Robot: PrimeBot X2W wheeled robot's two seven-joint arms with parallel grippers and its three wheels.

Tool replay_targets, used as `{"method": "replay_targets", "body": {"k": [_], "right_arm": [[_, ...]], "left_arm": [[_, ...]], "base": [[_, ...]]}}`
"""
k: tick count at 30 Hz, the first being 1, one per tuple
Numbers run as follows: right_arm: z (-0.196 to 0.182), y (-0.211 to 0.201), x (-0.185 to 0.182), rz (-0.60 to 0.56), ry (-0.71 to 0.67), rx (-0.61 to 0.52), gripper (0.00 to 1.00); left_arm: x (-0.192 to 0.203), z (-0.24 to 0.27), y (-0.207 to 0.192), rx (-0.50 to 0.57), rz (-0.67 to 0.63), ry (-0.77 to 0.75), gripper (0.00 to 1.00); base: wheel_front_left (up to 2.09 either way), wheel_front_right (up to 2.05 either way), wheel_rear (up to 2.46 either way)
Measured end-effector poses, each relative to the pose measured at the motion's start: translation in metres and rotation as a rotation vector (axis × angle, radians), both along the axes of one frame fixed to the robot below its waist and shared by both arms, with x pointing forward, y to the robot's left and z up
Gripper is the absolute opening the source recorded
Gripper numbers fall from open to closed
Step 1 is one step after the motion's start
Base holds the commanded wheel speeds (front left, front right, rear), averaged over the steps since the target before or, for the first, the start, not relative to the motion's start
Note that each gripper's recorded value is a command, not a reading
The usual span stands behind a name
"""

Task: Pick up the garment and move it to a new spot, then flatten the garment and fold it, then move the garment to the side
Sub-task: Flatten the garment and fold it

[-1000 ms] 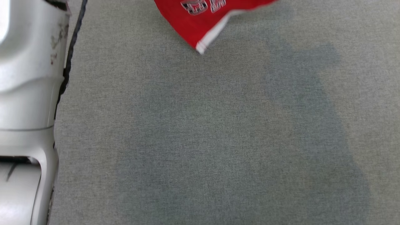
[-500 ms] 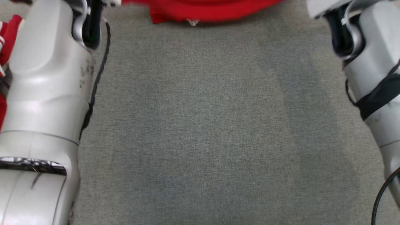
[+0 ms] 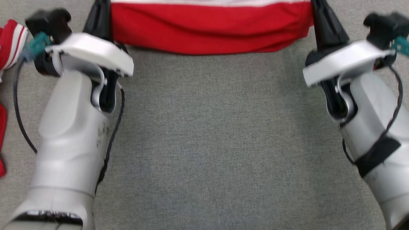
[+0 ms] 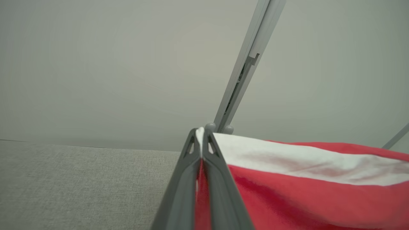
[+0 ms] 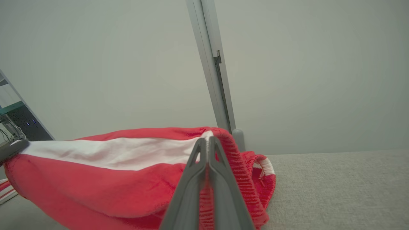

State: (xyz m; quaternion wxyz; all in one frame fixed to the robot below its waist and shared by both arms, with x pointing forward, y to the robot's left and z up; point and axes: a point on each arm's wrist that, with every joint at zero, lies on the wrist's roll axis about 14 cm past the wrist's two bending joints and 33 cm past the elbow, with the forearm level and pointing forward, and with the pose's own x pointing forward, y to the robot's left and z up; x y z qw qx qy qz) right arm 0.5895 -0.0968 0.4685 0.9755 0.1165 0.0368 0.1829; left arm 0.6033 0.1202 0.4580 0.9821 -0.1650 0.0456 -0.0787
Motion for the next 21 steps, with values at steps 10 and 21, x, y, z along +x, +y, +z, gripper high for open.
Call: {"method": "replay_targets", "body": {"k": [10, 21], "right_arm": [[-0.013, 0.001, -0.079, 0.021, 0.020, 0.042, 0.00], [-0.011, 0.000, -0.168, 0.013, 0.046, 0.097, 0.00]], "left_arm": [[-0.075, -0.006, -0.009, -0.005, -0.048, -0.014, 0.00], [-0.159, -0.003, 0.003, -0.019, -0.027, -0.015, 0.00]], "base": [[0.00, 0.00, 0.00], [0.00, 0.00, 0.00]]}}
